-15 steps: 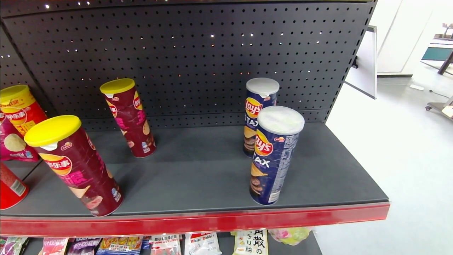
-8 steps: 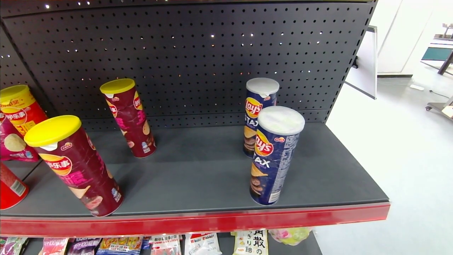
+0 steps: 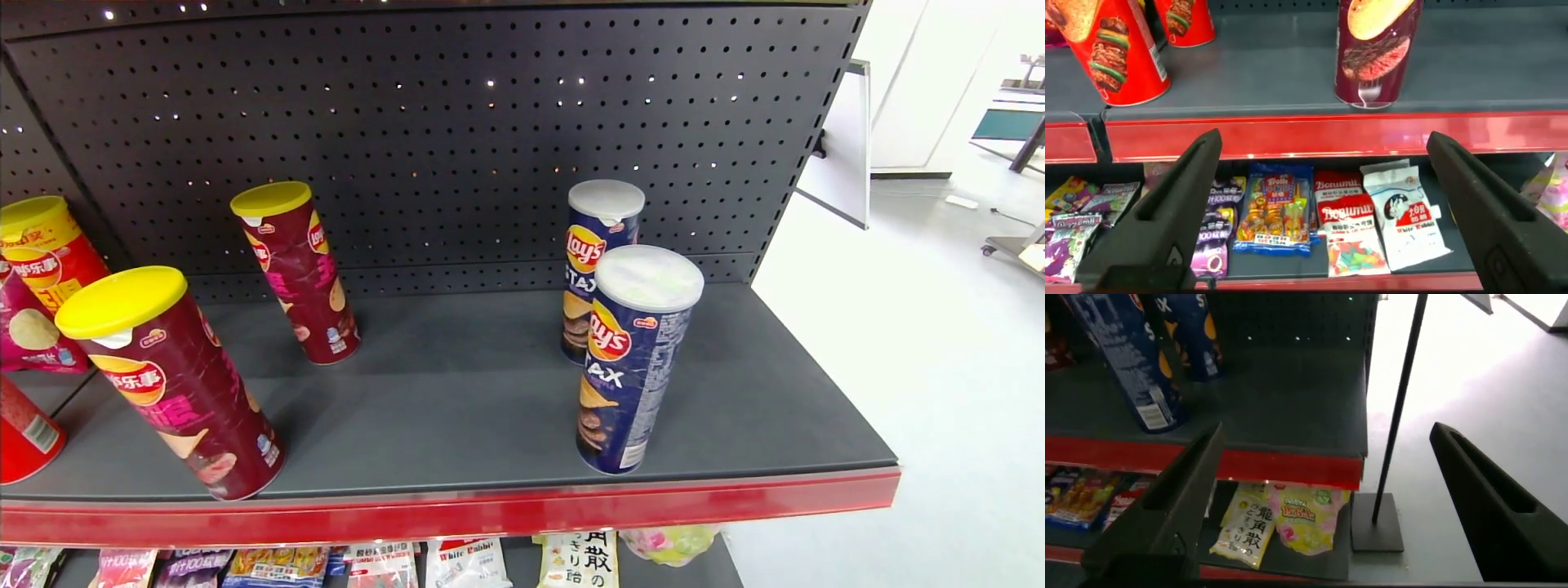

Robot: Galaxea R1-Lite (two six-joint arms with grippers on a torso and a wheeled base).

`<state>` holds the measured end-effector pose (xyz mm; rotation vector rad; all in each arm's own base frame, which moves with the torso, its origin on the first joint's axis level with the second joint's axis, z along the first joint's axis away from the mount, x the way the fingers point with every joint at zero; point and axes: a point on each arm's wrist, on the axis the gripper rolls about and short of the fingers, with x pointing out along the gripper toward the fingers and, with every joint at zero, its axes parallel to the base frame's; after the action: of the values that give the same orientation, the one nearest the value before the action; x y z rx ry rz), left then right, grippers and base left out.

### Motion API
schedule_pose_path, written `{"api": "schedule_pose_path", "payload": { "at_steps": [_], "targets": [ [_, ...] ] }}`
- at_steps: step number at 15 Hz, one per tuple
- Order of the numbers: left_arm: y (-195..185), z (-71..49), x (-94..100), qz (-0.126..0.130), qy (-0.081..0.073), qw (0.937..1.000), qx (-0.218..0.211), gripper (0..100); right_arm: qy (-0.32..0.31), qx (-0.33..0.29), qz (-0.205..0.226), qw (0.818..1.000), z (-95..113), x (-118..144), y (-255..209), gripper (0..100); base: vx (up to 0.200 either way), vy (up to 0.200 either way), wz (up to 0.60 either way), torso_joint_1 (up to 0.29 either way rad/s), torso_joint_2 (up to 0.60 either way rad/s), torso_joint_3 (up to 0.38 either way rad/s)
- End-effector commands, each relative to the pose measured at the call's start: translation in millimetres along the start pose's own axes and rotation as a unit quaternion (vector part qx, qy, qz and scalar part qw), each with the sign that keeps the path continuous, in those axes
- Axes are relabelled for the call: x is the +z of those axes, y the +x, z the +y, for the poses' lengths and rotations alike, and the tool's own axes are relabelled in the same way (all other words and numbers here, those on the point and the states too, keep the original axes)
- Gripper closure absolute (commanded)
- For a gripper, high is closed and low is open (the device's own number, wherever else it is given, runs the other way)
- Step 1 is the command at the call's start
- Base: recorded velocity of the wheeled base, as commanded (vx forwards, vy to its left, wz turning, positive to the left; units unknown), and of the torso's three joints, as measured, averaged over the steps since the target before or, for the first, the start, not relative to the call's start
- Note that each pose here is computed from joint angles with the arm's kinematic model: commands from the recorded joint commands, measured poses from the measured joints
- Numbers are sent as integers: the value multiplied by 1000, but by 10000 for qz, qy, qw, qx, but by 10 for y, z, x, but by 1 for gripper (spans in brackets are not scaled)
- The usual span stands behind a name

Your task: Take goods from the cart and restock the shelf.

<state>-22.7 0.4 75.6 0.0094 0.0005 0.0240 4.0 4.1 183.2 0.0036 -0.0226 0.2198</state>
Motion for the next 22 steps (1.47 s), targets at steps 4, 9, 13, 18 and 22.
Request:
{"api": "schedule_pose_path", "payload": {
  "at_steps": [4, 9, 13, 18, 22],
  "targets": [
    [-1, 0, 0, -10, -1, 10000, 3, 0, -66, 2146, 646, 9745, 318, 301, 1295, 0, 0, 0, 0, 0, 0, 0],
    [-1, 0, 0, -10, -1, 10000, 3, 0, -76, 2817, 783, 9563, 520, 117, 1281, 0, 0, 0, 0, 0, 0, 0],
    [-1, 0, 0, -10, -1, 10000, 3, 0, -155, 3265, 791, 9417, 704, 58, 1326, 0, 0, 0, 0, 0, 0, 0],
    [-1, 0, 0, -10, -1, 10000, 3, 0, -332, 3082, 946, 9460, 897, -56, 1498, 0, 0, 0, 0, 0, 0, 0],
    [-1, 0, 0, -10, -1, 10000, 3, 0, -356, 2981, 958, 9491, 967, -28, 1623, 0, 0, 0, 0, 0, 0, 0]
  ]
}}
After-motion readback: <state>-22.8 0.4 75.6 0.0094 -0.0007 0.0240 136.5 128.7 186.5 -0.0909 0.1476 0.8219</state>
